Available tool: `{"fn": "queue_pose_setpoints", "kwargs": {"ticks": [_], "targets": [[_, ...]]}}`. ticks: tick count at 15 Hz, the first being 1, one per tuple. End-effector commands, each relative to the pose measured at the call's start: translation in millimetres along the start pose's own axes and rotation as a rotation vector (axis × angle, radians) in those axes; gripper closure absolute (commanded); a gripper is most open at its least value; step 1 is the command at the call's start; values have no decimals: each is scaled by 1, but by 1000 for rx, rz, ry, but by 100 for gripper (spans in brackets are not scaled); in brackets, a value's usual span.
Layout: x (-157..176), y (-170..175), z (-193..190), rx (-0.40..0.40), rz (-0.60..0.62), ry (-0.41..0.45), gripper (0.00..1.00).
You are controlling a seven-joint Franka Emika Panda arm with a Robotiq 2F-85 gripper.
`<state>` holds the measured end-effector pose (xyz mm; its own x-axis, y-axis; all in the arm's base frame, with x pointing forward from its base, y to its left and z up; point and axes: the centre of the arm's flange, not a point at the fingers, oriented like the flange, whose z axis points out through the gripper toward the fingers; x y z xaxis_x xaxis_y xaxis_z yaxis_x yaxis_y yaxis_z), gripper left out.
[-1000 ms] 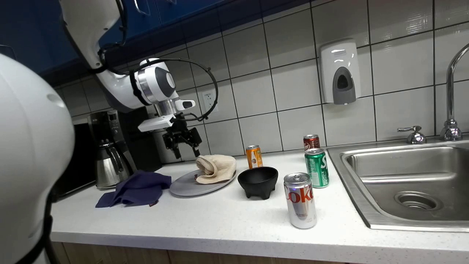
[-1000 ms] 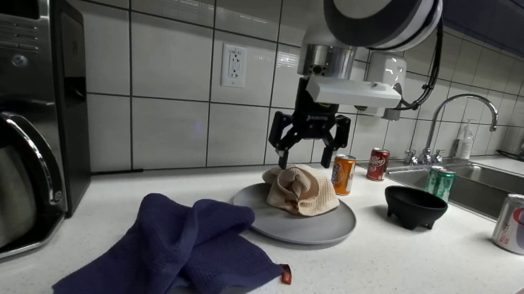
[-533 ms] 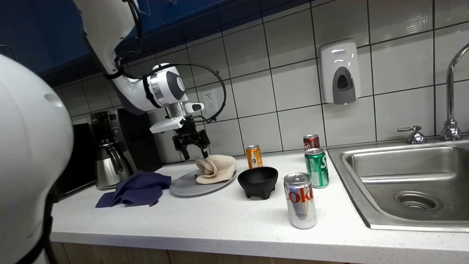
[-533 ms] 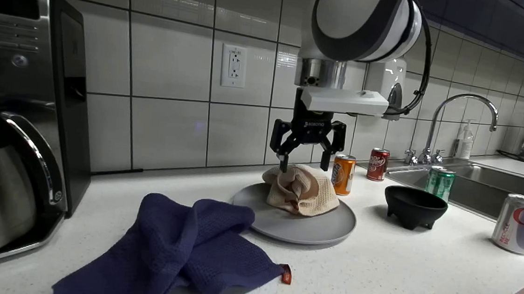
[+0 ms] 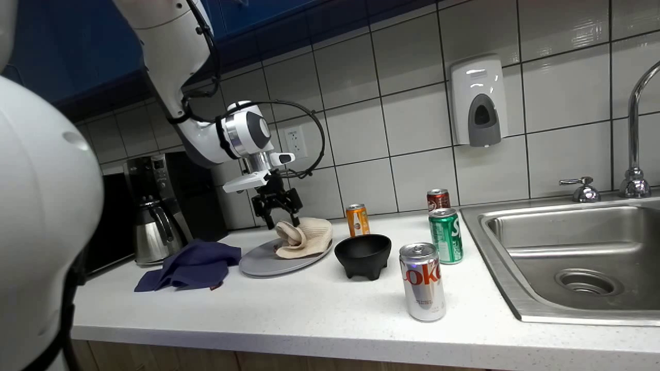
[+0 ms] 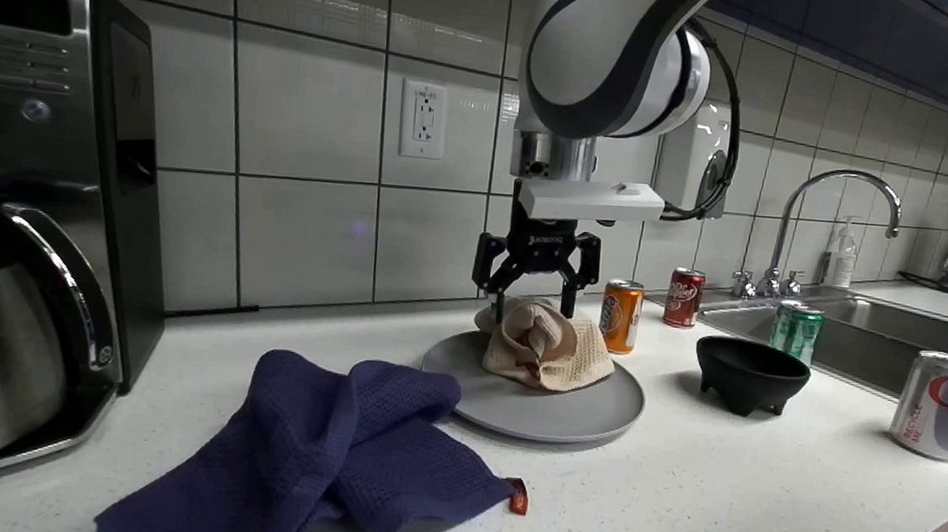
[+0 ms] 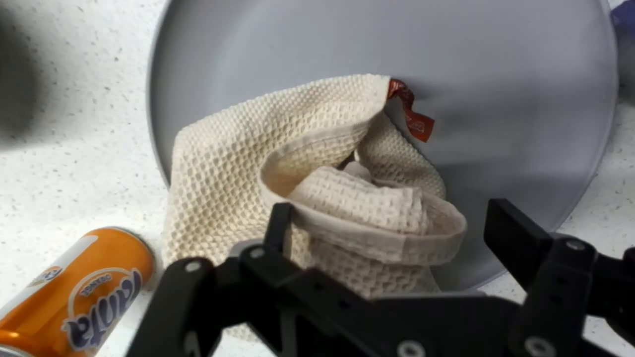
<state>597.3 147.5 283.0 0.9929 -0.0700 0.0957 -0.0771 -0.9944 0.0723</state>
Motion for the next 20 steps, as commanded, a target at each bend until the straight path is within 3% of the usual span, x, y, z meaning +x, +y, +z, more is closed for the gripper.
{"fn": "queue_pose_setpoints", "kwargs": {"ticks": [1, 10, 12, 20], "targets": [[18, 1, 3, -9, -15, -27, 0], [15, 29, 17, -10, 36, -49, 0], [16, 32, 18, -3, 44, -46, 26], [13, 34, 16, 27, 78, -38, 89]]}}
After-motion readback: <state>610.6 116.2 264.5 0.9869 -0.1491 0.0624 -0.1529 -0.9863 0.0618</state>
